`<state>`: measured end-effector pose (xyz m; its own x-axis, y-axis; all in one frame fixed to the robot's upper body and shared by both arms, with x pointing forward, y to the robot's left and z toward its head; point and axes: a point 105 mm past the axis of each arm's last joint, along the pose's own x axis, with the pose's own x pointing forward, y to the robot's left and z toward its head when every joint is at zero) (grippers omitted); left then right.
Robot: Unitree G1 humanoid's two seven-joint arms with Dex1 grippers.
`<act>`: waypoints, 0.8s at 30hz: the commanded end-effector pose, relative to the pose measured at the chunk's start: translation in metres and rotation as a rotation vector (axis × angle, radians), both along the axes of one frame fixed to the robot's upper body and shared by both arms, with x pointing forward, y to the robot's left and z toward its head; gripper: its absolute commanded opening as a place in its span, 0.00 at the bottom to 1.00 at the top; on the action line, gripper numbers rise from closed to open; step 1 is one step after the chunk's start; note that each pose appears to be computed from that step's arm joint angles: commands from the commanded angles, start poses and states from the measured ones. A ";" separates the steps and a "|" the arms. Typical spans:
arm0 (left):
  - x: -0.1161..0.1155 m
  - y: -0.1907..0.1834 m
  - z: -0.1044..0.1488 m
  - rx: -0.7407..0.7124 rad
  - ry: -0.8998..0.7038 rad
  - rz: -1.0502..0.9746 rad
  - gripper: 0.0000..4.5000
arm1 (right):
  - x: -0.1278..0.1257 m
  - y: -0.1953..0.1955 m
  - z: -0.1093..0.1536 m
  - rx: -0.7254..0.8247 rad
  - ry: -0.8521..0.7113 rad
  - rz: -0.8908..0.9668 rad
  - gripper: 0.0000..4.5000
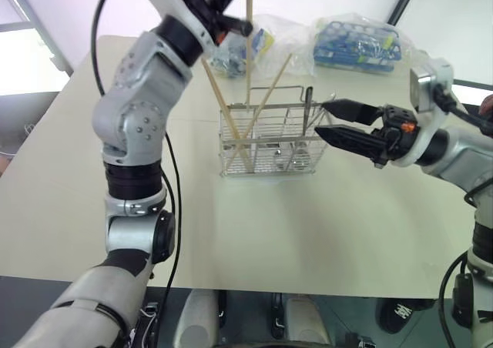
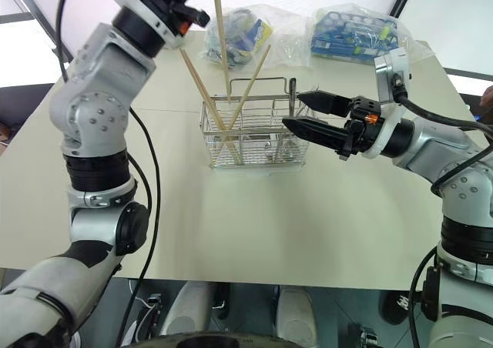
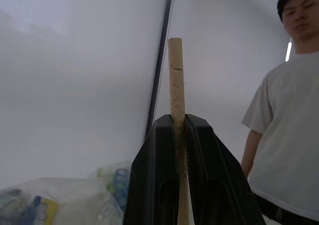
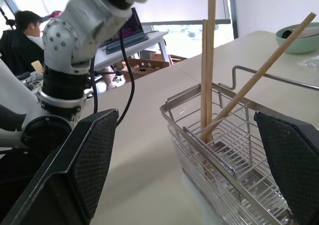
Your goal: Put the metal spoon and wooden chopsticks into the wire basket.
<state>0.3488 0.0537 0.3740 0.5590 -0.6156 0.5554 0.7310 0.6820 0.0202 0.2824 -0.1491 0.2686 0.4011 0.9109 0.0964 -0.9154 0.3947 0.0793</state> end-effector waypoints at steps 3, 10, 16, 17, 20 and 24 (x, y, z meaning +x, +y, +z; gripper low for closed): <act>-0.004 -0.012 -0.013 0.053 -0.044 -0.003 0.01 | -0.007 -0.004 0.013 0.012 -0.059 -0.012 1.00; -0.011 -0.015 -0.020 0.007 -0.040 -0.011 0.57 | -0.006 -0.006 0.013 0.013 -0.061 -0.021 1.00; -0.011 0.008 -0.004 -0.064 0.002 0.030 0.99 | -0.001 -0.010 0.014 0.008 -0.068 -0.030 1.00; -0.012 0.012 -0.003 -0.063 0.005 0.033 0.99 | -0.001 -0.010 0.014 0.006 -0.069 -0.031 1.00; -0.016 0.044 0.015 0.024 -0.005 0.046 0.99 | 0.002 -0.016 0.012 -0.038 -0.088 -0.041 1.00; -0.033 0.090 0.015 0.286 0.003 0.029 0.99 | 0.005 -0.030 0.009 -0.108 -0.099 -0.050 1.00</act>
